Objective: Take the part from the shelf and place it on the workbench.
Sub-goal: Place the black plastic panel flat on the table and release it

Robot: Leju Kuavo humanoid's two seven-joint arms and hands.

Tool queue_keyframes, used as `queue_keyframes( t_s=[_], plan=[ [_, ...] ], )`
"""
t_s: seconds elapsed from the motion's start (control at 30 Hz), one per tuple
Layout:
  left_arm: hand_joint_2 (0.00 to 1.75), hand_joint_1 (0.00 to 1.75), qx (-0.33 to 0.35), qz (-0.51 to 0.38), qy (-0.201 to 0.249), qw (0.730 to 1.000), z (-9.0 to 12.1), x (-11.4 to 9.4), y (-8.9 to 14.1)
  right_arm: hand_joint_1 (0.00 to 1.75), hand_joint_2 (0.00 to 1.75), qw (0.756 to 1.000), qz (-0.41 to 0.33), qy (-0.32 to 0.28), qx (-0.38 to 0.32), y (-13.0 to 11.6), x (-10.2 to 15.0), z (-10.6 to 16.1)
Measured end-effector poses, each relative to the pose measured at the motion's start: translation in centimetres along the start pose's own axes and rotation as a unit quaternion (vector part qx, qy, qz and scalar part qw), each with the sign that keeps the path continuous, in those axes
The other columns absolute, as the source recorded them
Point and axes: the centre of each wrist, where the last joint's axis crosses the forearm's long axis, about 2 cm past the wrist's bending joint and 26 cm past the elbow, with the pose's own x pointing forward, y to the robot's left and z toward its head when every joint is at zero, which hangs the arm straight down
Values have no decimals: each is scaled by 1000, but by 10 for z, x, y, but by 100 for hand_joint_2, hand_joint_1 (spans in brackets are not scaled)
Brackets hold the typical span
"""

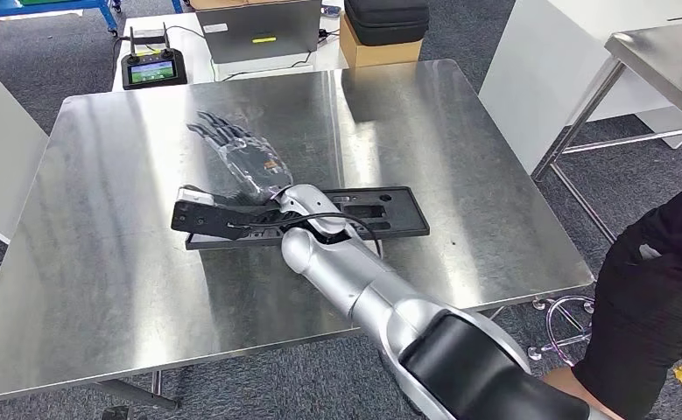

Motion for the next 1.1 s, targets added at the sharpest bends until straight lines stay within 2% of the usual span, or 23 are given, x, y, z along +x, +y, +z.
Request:
queue_keyframes(
  t_s=[0.07, 0.27, 0.37, 0.4, 0.47, 0.57, 0.63, 0.7, 0.77, 0.9, 1.1],
  plan=[
    [0, 0, 0, -1, -1, 1000, 0, 0, 0, 0, 0, 997, -55, -38, -28, -3, 13, -2],
    [0, 0, 0, 0, -1, 1000, 0, 0, 0, 0, 0, 990, -100, -77, -66, -11, 29, 1],
    [0, 0, -4, -1, -4, 1000, 0, 0, 0, 0, 0, 965, -218, -127, -74, -11, 31, 5],
    [0, 0, -7, 1, -8, 1000, 0, 0, -1, 0, 0, 947, -275, -148, -79, -10, 32, 8],
    [0, 0, -12, 7, -21, 1000, 0, 0, -1, 0, 0, 895, -396, -185, -90, -10, 37, 18],
    [0, 0, -17, 18, -39, 999, 1, -2, -2, 0, 0, 794, -545, -252, -95, -15, 46, 42],
    [0, 0, -16, 24, -43, 999, 3, -4, -2, 0, 0, 738, -598, -299, -93, -19, 50, 61],
    [0, 0, -14, 28, -46, 998, 4, -6, -2, 0, 0, 704, -620, -336, -89, -22, 51, 80],
    [0, 0, -15, 32, -51, 998, 5, -7, -2, 0, 0, 689, -624, -359, -84, -22, 52, 98],
    [0, 0, -16, 35, -55, 998, 6, -8, -2, 0, 0, 687, -619, -372, -78, -15, 49, 121],
    [0, 0, -16, 32, -52, 998, 5, -8, -1, 0, 0, 686, -627, -361, -75, -4, 40, 130]
  ],
)
